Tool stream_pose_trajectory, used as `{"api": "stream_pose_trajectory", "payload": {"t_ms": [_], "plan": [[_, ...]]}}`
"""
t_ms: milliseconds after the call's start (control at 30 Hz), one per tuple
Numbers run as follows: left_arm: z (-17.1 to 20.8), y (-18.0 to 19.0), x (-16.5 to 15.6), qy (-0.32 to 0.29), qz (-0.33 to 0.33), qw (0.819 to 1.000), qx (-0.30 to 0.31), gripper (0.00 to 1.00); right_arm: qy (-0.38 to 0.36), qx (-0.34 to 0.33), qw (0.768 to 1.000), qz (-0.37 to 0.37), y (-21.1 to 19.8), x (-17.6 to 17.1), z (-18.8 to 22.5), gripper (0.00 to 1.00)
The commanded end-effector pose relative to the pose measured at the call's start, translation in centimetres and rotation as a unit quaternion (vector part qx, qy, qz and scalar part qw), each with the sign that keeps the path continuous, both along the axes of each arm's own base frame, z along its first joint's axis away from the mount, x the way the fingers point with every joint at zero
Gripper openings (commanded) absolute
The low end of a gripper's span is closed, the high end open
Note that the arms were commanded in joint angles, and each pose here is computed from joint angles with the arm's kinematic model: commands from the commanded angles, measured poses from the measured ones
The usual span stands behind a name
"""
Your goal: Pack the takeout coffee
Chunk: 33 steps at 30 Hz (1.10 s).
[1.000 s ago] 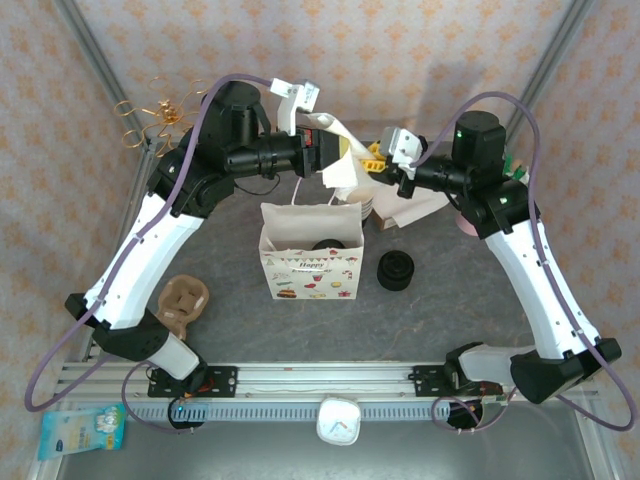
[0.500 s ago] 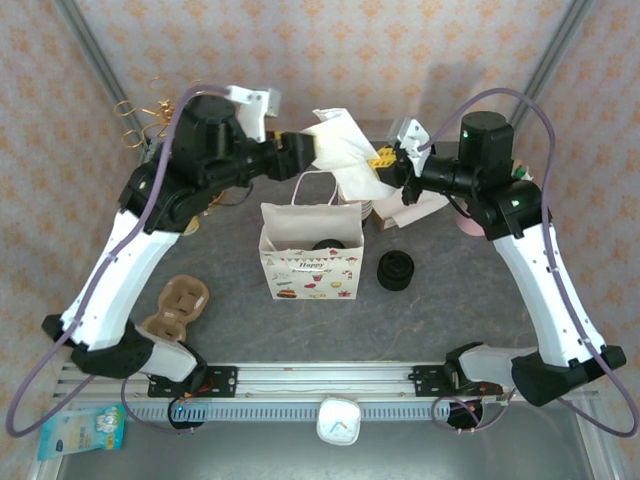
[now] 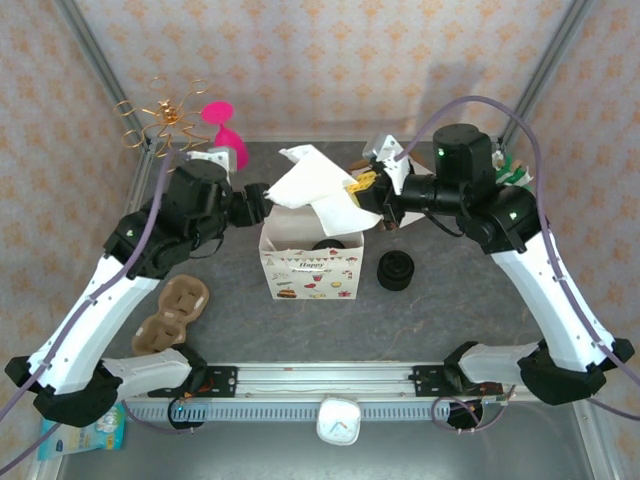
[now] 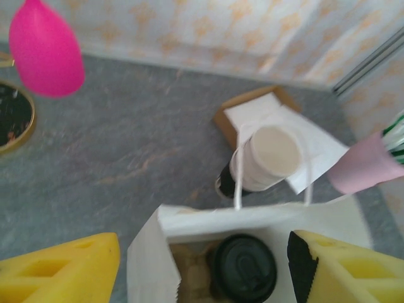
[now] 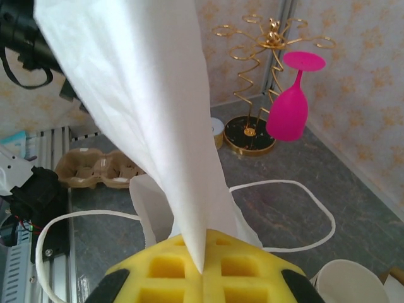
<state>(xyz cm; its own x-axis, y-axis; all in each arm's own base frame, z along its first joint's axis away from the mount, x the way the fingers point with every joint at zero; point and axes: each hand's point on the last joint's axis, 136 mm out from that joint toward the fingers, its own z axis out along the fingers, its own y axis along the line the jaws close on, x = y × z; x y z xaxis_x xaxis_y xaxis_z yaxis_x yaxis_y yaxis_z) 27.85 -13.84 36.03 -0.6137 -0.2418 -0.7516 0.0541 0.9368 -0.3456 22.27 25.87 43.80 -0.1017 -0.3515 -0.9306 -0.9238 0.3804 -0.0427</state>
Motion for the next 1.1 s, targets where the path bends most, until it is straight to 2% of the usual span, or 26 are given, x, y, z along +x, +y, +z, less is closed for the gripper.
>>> {"api": "stream_pose_trajectory", "payload": {"t_ms": [0, 67, 233, 433, 633, 767, 933, 1067], "plan": [[-3.0, 0.6, -0.7, 0.043, 0.016, 0.999, -0.001, 0.72, 0.013, -0.020, 1.000, -0.015, 0.4, 0.8, -0.7, 0.00], [-4.5, 0.7, -1.0, 0.055, 0.018, 0.998, 0.002, 0.72, 0.013, -0.036, 0.999, -0.025, 0.5, 1.5, -1.4, 0.00], [-7.2, -1.2, -1.4, 0.074, -0.004, 0.996, -0.058, 0.70, 0.025, -0.063, 0.997, -0.024, 1.2, 2.0, -2.7, 0.00], [-8.7, -0.4, -0.7, 0.082, 0.012, 0.996, -0.035, 0.65, 0.035, -0.098, 0.994, -0.022, 1.5, 1.8, -4.5, 0.00], [-9.2, 0.9, -0.2, 0.084, 0.035, 0.996, -0.023, 0.48, 0.051, -0.144, 0.987, -0.040, 0.9, 2.2, -6.1, 0.00], [-9.4, 0.4, -0.2, 0.087, 0.016, 0.996, -0.033, 0.44, 0.056, -0.175, 0.982, -0.043, 1.4, 2.4, -7.4, 0.00], [-9.1, 0.8, -0.1, 0.082, 0.024, 0.996, -0.025, 0.33, 0.059, -0.203, 0.976, -0.051, 1.6, 2.6, -8.6, 0.00], [-9.4, 0.3, -0.1, 0.084, 0.012, 0.996, -0.031, 0.27, 0.075, -0.204, 0.976, -0.021, 2.3, 1.3, -9.2, 0.00]]}}
